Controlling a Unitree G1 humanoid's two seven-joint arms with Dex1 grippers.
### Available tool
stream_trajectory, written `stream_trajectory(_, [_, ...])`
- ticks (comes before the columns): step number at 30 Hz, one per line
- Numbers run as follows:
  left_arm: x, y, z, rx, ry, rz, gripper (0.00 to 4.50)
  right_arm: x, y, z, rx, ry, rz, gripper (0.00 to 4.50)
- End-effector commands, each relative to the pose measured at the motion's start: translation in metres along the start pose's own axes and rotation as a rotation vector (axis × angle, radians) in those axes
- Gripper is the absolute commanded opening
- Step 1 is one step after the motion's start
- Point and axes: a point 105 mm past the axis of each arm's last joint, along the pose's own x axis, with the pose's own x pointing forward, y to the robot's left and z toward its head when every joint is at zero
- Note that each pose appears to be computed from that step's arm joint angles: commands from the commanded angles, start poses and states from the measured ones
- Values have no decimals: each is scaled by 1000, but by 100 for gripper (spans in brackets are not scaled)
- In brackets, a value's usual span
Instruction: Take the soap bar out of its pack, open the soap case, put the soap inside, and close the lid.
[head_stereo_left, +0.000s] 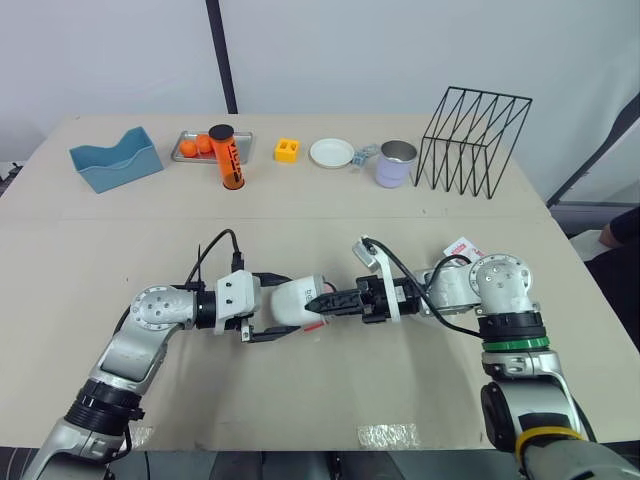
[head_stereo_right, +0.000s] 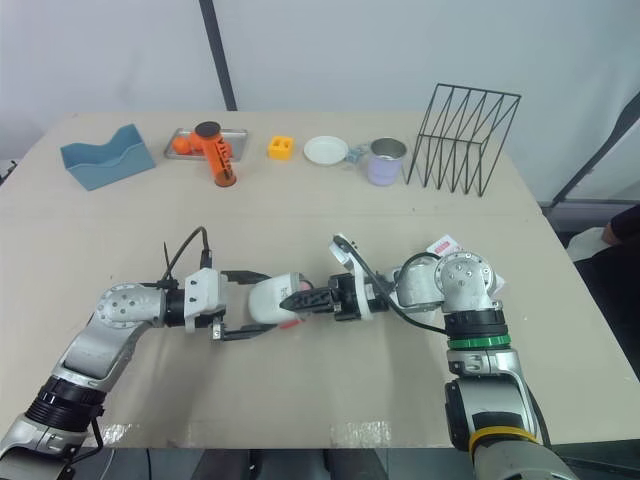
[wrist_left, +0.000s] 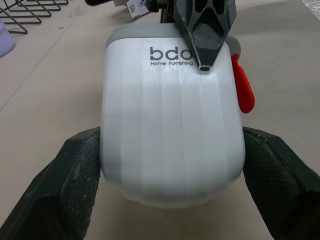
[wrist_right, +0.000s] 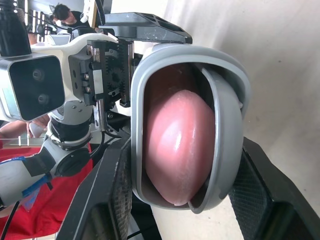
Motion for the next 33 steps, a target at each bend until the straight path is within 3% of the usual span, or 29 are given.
stream_trajectory(1, [-3, 7, 15, 17, -48, 12, 411, -4, 10, 6, -56, -12, 8, 206])
stream_trajectory(10, [-13, 14, 11, -43, -18, -9, 411, -10, 12, 11, -187, -7, -68, 206])
stream_trajectory(18, [-31, 26, 17, -187, -8, -46, 411, -33, 22, 38, -646, 62, -219, 206])
stream_trajectory(27, [-24, 34, 28, -215, -20, -54, 411, -41, 36, 57, -1351, 348, -360, 206])
stream_trajectory(33, [-4, 45, 43, -193, -62, 18, 411, -32, 53, 54, -1572, 520, -337, 206])
